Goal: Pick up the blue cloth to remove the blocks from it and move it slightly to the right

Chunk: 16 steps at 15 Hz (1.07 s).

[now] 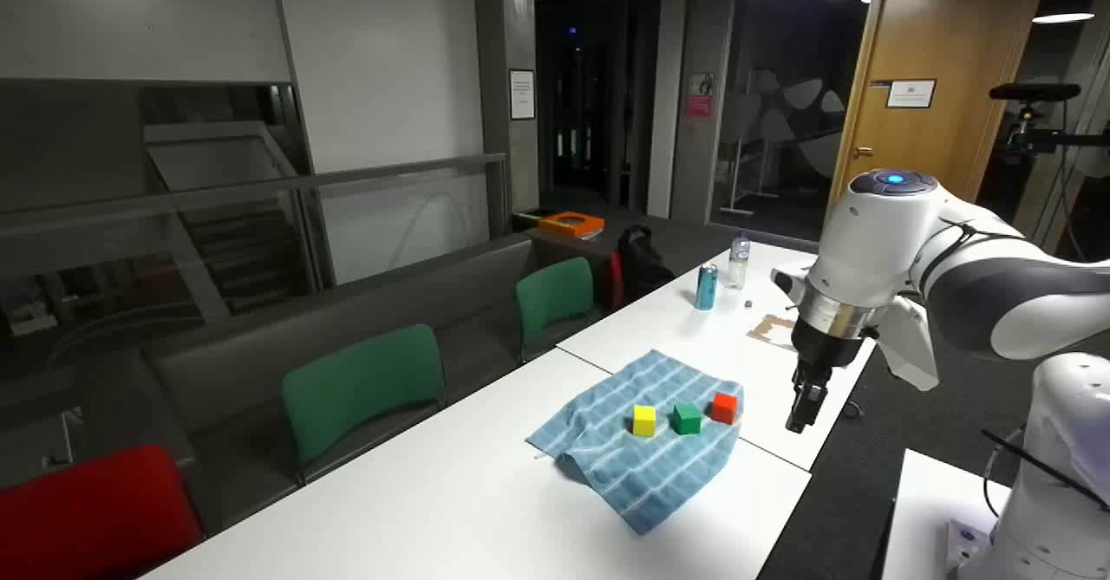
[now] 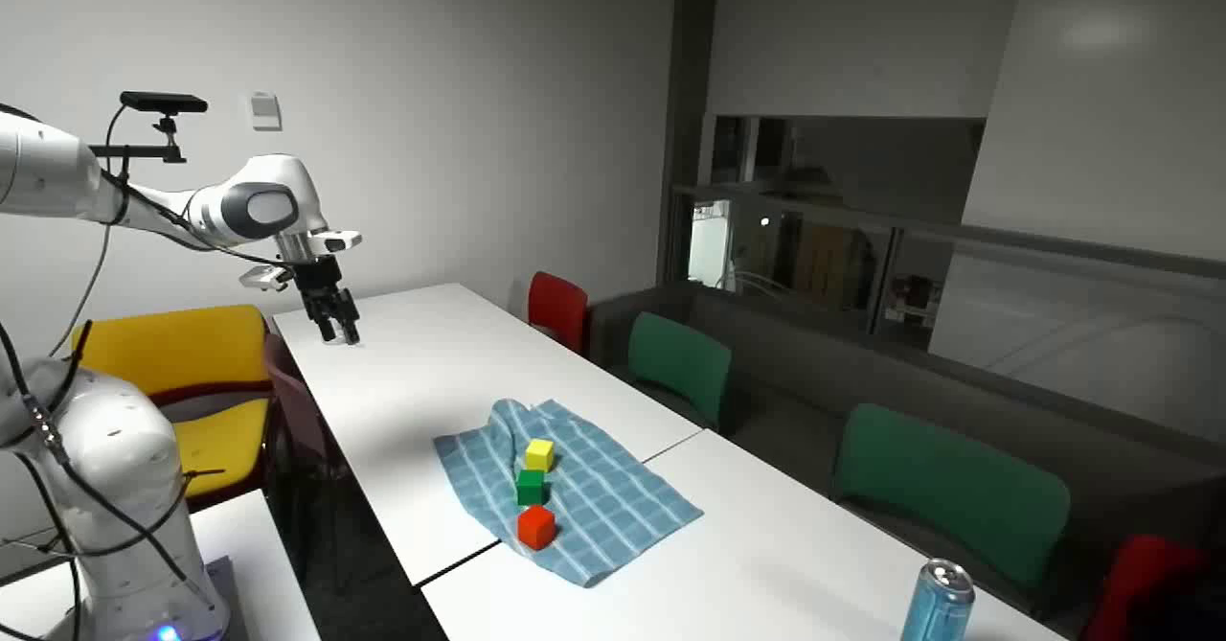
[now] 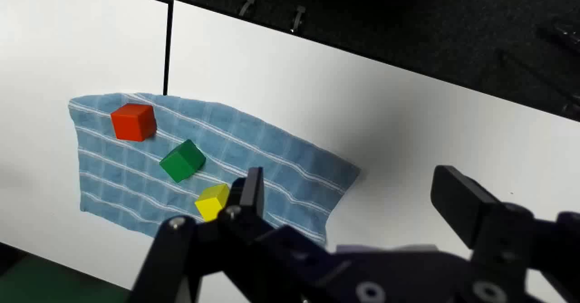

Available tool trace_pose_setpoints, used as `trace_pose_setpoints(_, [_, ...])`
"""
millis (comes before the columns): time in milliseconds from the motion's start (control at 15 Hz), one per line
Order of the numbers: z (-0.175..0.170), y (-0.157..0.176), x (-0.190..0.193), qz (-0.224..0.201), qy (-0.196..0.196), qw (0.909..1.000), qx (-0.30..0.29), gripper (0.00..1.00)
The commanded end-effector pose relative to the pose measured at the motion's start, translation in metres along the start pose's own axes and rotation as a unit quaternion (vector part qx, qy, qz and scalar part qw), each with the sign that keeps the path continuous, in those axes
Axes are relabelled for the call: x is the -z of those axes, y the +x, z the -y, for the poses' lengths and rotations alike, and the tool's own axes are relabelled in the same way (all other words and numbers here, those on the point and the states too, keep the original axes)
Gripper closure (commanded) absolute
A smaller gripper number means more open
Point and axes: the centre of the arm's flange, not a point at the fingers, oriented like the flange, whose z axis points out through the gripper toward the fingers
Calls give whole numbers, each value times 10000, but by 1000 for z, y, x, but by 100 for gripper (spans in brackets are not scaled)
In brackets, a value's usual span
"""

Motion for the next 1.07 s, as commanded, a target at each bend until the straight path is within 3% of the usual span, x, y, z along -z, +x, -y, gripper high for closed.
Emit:
trace_pose_setpoints(0, [0,0,0,1,0,10000,0,0])
trace_pose_setpoints(667, [-53,33,-6,-515,-283,9958,-702,0])
trace_pose_setpoints(1000, [-106,47,-20,-742,-501,9768,-1944,0])
